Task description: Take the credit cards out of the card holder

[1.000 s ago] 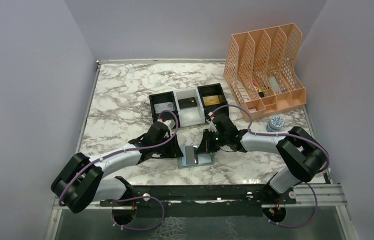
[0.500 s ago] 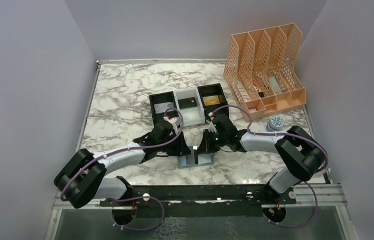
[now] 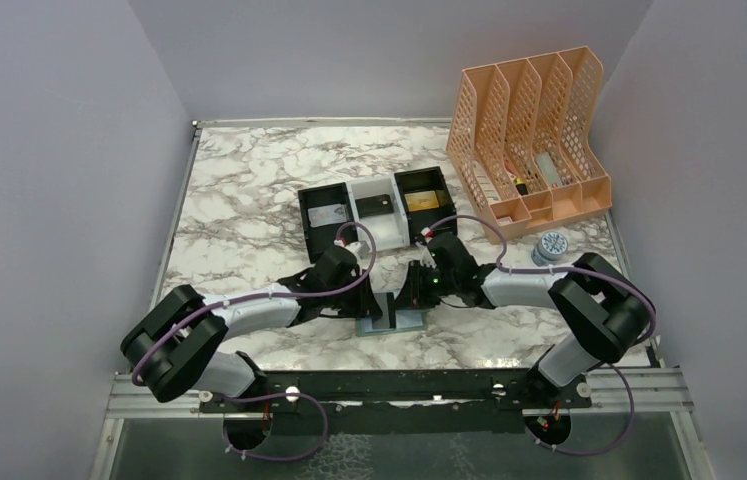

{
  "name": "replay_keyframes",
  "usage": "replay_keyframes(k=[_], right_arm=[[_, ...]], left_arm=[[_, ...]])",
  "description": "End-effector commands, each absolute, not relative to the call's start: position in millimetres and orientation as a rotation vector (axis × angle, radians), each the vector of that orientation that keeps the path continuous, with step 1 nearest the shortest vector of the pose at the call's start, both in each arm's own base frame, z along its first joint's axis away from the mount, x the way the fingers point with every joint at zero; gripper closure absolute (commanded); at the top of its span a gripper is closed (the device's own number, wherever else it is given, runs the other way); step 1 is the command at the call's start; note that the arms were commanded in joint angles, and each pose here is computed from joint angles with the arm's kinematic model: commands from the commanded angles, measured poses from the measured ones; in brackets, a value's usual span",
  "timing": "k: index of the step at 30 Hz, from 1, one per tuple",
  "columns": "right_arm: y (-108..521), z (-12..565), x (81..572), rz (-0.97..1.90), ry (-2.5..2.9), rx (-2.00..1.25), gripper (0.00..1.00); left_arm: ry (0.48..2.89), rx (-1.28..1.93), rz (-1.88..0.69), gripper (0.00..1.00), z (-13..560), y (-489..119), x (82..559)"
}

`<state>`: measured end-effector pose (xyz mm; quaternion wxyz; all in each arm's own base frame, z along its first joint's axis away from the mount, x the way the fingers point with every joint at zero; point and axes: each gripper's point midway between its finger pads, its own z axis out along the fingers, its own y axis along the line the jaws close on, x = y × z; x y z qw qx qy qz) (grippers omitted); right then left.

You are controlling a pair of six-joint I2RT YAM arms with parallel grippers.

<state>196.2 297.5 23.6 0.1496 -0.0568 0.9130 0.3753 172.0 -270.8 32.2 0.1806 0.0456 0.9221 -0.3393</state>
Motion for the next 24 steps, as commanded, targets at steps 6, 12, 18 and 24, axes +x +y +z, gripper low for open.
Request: replay_keyframes(k=[6,12,18,24], right_arm=[[298.4,14.1,194.1,1.15,2.633,-0.056,0.7],[307.0,12.9,189.2,1.229,2.626,-0.117,0.87],[291.8,16.4,199.8,1.1,2.593,-0.078,0.99],[275.9,21.9,201.5,1.066,2.577,-0.091,0.99]], left_arm=[[2.668,0.144,-0.775,0.82,12.5,-244.7,165.9],[2.672,0.156,-0.775,0.82,11.9,-246.0,166.0],[2.655,0.158,-0.776,0.81,16.1,-246.3,167.8],[2.628,0.174,-0.766,0.71,22.6,-248.6,174.7]])
